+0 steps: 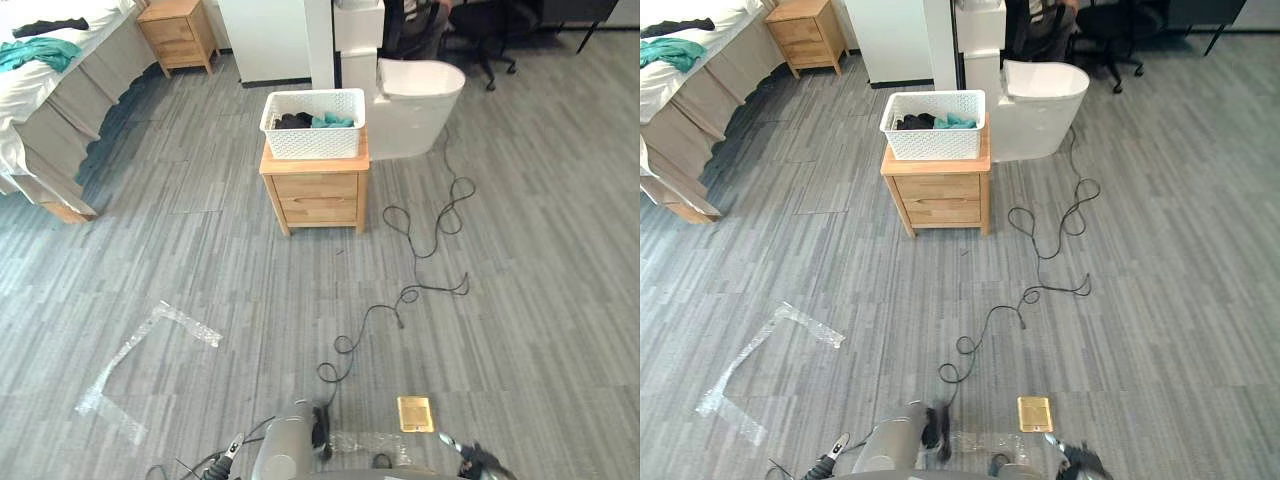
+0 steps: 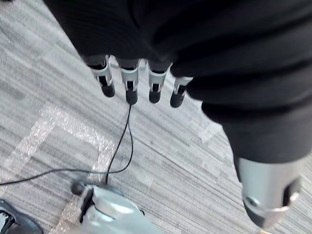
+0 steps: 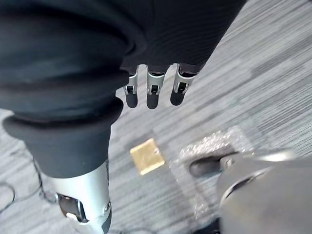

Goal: Pick up the laundry basket with both hands and put the clothes into the washing machine.

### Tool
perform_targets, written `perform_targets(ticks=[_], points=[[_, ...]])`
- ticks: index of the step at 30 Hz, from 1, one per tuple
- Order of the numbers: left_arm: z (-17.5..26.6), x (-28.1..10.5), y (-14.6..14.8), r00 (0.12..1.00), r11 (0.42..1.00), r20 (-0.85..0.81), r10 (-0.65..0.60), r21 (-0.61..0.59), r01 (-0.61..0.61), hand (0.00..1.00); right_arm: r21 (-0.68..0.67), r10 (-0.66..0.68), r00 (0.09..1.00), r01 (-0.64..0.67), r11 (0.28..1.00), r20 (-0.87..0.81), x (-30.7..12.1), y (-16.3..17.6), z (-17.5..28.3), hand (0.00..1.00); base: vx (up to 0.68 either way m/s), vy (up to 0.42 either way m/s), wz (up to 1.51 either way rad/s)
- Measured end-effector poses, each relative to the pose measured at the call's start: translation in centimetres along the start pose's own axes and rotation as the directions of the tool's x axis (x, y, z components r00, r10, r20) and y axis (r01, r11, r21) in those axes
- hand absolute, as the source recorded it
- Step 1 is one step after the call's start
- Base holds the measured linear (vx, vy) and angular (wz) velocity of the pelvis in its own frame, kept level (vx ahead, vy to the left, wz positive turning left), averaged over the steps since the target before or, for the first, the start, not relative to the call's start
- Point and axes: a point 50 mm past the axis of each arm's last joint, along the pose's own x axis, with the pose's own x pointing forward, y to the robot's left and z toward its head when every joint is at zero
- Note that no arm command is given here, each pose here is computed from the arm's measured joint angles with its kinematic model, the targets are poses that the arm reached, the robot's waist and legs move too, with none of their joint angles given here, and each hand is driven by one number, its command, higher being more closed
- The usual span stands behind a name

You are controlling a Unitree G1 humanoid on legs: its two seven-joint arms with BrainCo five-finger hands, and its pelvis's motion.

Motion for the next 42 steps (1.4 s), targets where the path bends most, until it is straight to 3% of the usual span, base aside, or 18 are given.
perform_targets(ticks=[4, 6, 7, 14, 17, 21, 24, 30, 33, 37, 42], points=[[-2.6, -0.8, 2.7, 0.993, 0.990, -0.080, 0.089, -0.104, -0.097, 0.00, 0.034, 0.035, 0.996, -0.032, 0.999, -0.078, -0.6, 1.3, -2.8, 0.00, 0.60, 0.168, -0.22], [-2.8, -0.8, 2.9, 0.989, 0.977, -0.097, 0.110, -0.171, -0.126, 0.00, 0.079, 0.004, 0.994, 0.005, 0.997, -0.113, -0.8, 0.2, -4.0, 0.00, 0.77, 0.147, 0.21], [-2.4, -0.7, 3.1, 0.989, 0.976, -0.089, 0.114, -0.176, -0.128, 0.00, 0.138, -0.012, 0.993, 0.029, 0.990, -0.120, -0.9, -0.3, -4.2, 0.00, 0.69, 0.129, 0.52], [3.2, 0.5, -0.2, 0.994, 0.981, 0.101, 0.031, -0.194, -0.011, 0.00, 0.157, -0.023, 0.998, 0.033, 0.987, -0.062, -0.9, -1.1, -3.5, 0.00, 0.68, -0.039, 0.51], [4.5, 0.5, -2.0, 0.988, 0.991, 0.156, -0.022, -0.126, 0.042, 0.00, 0.142, -0.035, 0.998, 0.042, 0.989, -0.047, -0.9, -1.6, -3.2, 0.00, 0.58, -0.193, 0.45], [3.4, 0.4, -2.0, 0.992, 0.996, 0.129, -0.017, -0.085, 0.028, 0.00, 0.138, -0.038, 0.993, 0.053, 0.989, -0.108, -1.3, -1.9, -5.1, 0.00, 0.75, -0.368, 0.58], [1.5, 0.1, -1.9, 0.997, 0.985, 0.070, 0.013, -0.175, -0.001, 0.00, 0.160, -0.076, 0.991, 0.093, 0.983, -0.106, -1.4, -3.2, -5.1, 0.00, 0.62, -0.323, 0.02], [2.1, 0.0, -0.4, 0.994, 0.984, 0.102, 0.038, -0.178, -0.019, 0.00, 0.176, -0.075, 0.988, 0.099, 0.979, -0.137, -1.3, -2.8, -5.4, 0.00, 0.47, -0.238, -0.17], [2.6, -0.1, -1.2, 0.992, 0.982, 0.129, 0.012, -0.188, 0.012, 0.00, 0.173, -0.096, 0.991, 0.112, 0.979, -0.095, -1.0, -3.4, -3.9, 0.00, 0.31, -0.015, -0.15], [3.6, -0.1, -0.3, 0.984, 0.969, 0.166, 0.067, -0.247, -0.024, 0.00, 0.109, -0.068, 0.994, 0.059, 0.992, 0.085, -0.7, -2.5, 0.1, 0.00, 0.25, 0.165, -0.50], [5.1, -1.6, 6.2, 0.921, 0.899, 0.259, 0.291, -0.403, -0.170, 0.00, 0.126, -0.036, 0.895, -0.023, 0.992, 0.444, -3.5, -0.9, 6.3, 0.00, 0.19, 0.253, -0.61]])
